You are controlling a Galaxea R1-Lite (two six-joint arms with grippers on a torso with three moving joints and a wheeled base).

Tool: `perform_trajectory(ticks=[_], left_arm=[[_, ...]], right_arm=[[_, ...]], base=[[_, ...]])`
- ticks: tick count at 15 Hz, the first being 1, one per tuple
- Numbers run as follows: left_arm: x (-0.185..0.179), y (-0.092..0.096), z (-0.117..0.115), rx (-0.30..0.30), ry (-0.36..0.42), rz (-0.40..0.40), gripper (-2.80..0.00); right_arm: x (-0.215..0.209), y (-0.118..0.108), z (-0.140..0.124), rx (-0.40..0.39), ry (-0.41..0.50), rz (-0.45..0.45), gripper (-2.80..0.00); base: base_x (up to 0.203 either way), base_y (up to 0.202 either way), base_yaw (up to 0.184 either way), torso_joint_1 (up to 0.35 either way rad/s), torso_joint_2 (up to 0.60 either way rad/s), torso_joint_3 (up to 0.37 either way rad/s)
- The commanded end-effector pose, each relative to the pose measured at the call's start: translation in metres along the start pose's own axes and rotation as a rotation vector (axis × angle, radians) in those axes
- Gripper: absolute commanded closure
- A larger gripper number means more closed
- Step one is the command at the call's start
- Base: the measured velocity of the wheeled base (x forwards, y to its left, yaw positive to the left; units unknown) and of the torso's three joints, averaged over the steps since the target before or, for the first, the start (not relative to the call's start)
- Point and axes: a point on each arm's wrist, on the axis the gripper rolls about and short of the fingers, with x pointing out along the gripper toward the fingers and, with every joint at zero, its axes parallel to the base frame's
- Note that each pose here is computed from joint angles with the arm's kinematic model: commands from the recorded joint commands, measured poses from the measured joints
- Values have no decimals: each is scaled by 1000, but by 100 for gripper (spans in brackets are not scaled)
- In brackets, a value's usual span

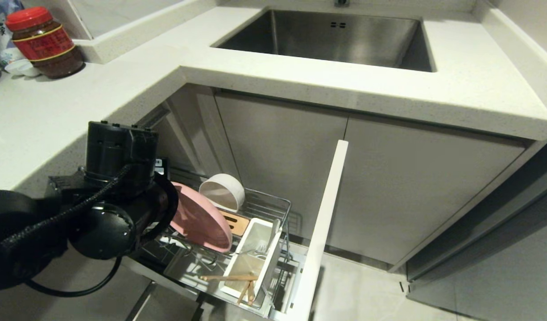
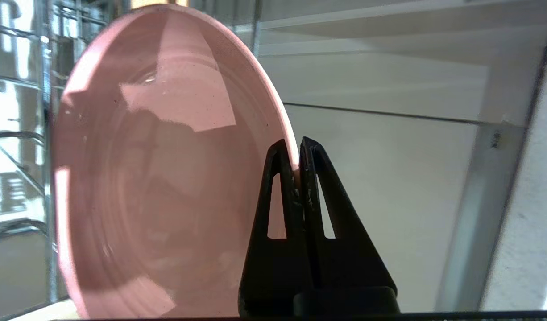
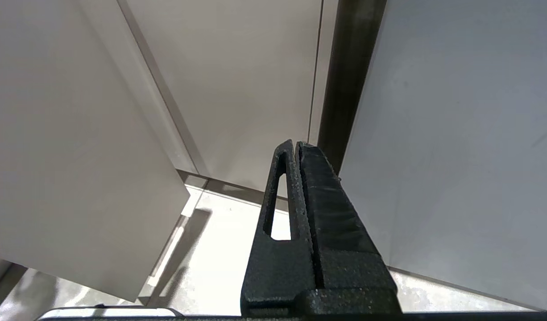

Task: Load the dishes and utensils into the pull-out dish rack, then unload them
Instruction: Pick up the plate and place it in the cupboard

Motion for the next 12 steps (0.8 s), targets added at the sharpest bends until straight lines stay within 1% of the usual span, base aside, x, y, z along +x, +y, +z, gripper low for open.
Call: perform_trajectory(ticks=[1, 7, 12], left_arm=[[9, 6, -5, 12, -15, 26, 0], [31, 27, -20, 87, -40, 107, 0], [34, 33, -22, 104, -44, 124, 0]], right_arm=[[2, 0, -7, 0, 26, -1, 0], [2, 0, -8, 0, 27, -1, 0], [2, 0, -7, 0, 26, 0, 0]], base=[[0, 0, 0, 0, 0, 0], [0, 0, 0, 0, 0, 0], [0, 0, 0, 0, 0, 0]])
